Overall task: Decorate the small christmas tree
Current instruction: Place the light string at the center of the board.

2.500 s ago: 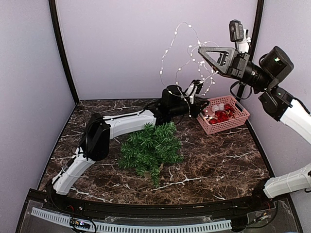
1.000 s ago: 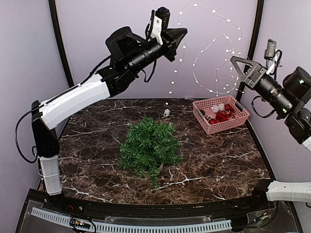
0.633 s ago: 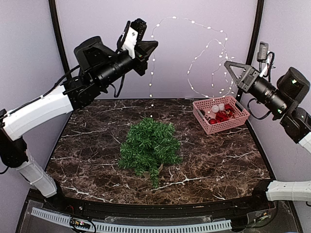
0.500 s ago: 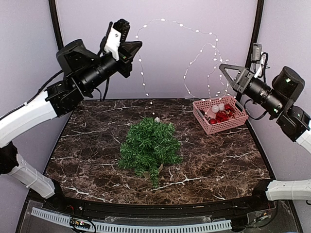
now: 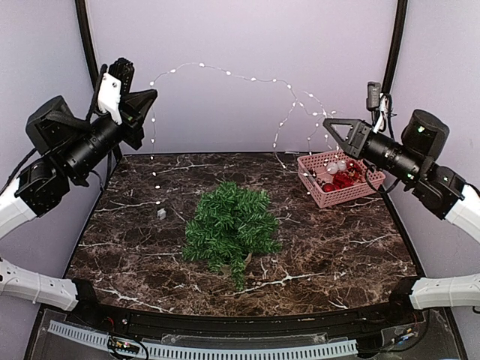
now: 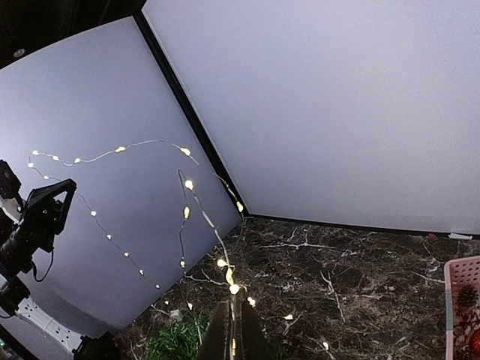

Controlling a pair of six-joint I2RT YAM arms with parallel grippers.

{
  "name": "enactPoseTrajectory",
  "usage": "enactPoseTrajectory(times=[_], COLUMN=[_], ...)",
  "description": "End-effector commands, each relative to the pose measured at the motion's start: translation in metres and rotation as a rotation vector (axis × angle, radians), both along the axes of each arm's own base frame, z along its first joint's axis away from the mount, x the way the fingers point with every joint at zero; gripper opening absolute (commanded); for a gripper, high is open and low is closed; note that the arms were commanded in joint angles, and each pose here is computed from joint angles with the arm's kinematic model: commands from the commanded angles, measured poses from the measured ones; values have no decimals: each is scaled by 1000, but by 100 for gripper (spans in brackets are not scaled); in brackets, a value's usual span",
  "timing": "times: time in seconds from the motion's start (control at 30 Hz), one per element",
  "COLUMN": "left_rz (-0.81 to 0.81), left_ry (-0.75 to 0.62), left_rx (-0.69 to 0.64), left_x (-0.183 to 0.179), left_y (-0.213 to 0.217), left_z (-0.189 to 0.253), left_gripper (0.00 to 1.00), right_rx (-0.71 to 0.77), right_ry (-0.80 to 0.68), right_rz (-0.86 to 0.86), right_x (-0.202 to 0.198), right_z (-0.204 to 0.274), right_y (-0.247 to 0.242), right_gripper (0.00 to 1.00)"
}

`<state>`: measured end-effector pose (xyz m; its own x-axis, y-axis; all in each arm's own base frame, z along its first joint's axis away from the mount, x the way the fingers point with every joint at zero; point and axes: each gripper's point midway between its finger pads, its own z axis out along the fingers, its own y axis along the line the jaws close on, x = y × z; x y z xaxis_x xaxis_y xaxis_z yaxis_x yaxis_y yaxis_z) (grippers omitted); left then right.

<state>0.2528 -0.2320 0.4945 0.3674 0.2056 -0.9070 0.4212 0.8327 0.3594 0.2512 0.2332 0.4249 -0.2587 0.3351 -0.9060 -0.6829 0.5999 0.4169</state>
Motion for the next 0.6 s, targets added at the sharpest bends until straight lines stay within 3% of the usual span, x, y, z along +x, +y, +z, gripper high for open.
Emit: enactPoseTrajectory(times=[0.0,0.13,0.23,0.57], left_rz=[-23,-157,-229,-511], left_ry=[68,146,234,519], left_rx=[8,-11,0,29], left_x=[-15,-40,-55,-95], left_y=[17,17,17,-14], left_z=[-22,-50,-77,-151], left_gripper=[0,0,0,0], right_rx=[23,14,0,-44], right_ry=[-20,-19,31,238], right_rz=[27,59,-12,-183], right_x=[-10,-25,-27,-22], right_z=[3,-4,-21,-121], right_y=[-1,-7,-24,-56], right_gripper=[0,0,0,0])
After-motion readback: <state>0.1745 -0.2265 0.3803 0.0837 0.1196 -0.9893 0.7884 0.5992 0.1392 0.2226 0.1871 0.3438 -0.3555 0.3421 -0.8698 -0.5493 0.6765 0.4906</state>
